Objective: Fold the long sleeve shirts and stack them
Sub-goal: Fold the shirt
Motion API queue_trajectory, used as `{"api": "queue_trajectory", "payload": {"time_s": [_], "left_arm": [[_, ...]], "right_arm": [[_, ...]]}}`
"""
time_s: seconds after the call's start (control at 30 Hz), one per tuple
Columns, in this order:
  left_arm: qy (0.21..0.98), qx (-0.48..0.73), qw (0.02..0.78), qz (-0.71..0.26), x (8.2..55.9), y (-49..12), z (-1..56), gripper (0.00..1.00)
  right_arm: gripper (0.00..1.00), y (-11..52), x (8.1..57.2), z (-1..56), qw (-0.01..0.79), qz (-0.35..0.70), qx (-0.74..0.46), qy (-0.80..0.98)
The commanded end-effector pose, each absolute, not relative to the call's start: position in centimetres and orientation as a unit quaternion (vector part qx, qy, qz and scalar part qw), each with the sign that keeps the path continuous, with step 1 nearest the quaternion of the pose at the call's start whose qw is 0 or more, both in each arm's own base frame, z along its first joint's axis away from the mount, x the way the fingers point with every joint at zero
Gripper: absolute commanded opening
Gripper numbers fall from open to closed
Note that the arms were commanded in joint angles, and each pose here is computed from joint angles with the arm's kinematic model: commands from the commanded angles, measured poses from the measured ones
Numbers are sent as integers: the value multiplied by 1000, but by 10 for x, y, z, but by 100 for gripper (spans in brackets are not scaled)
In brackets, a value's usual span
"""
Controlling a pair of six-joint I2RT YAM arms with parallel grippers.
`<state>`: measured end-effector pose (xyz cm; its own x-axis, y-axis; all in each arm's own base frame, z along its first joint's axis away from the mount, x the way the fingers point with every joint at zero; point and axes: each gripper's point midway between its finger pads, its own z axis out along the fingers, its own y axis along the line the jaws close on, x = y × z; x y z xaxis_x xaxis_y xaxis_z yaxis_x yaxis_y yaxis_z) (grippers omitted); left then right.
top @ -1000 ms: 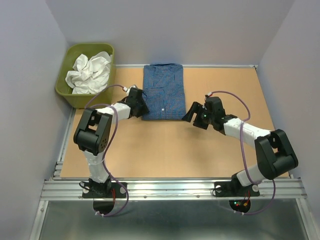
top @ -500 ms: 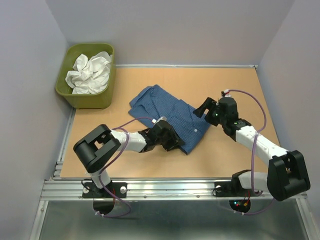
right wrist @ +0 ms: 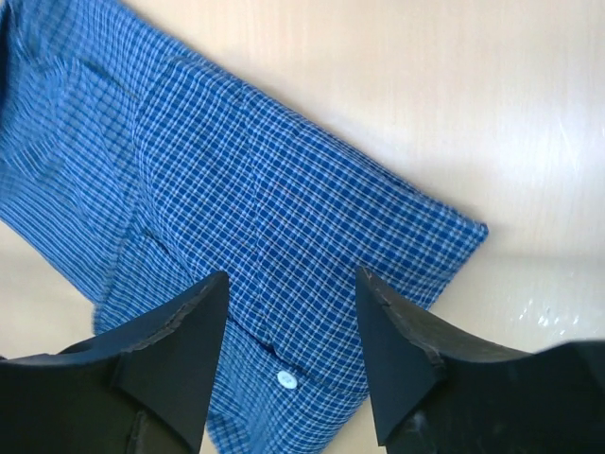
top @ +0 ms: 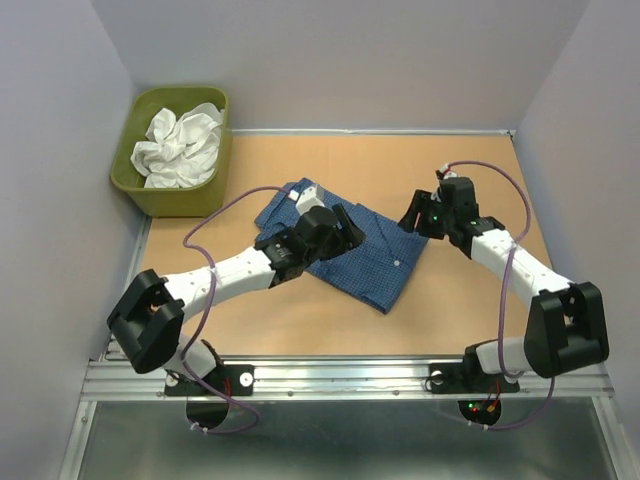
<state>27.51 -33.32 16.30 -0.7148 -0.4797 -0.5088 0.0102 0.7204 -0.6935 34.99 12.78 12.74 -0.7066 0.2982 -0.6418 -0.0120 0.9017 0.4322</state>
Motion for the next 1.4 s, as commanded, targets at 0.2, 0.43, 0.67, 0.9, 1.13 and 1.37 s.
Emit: {"api": "queue_trajectory", "payload": {"time_s": [0.2,0.43,0.67,0.9,1.13,1.37], "left_arm": [[903,-37,370,-214,326,-325,111,70],[920,-41,329,-208,327,-335,70,70],[932,-70,286,-213,308,-328,35,67],[937,-89,257,-220,293,-319,15,66],[934,-92,263,-223,294,-317,20,65],[932,-93,267,-227,293,-317,24,65]], "right_arm": [[59,167,382,145,413,95,-68,903],[60,183,392,102,394,-16,-102,913],[61,163,397,81,392,-141,-102,903],[61,142,400,91,403,-208,-89,887],[58,134,403,96,405,-242,-92,877],[58,145,405,101,407,-211,-103,882]]}}
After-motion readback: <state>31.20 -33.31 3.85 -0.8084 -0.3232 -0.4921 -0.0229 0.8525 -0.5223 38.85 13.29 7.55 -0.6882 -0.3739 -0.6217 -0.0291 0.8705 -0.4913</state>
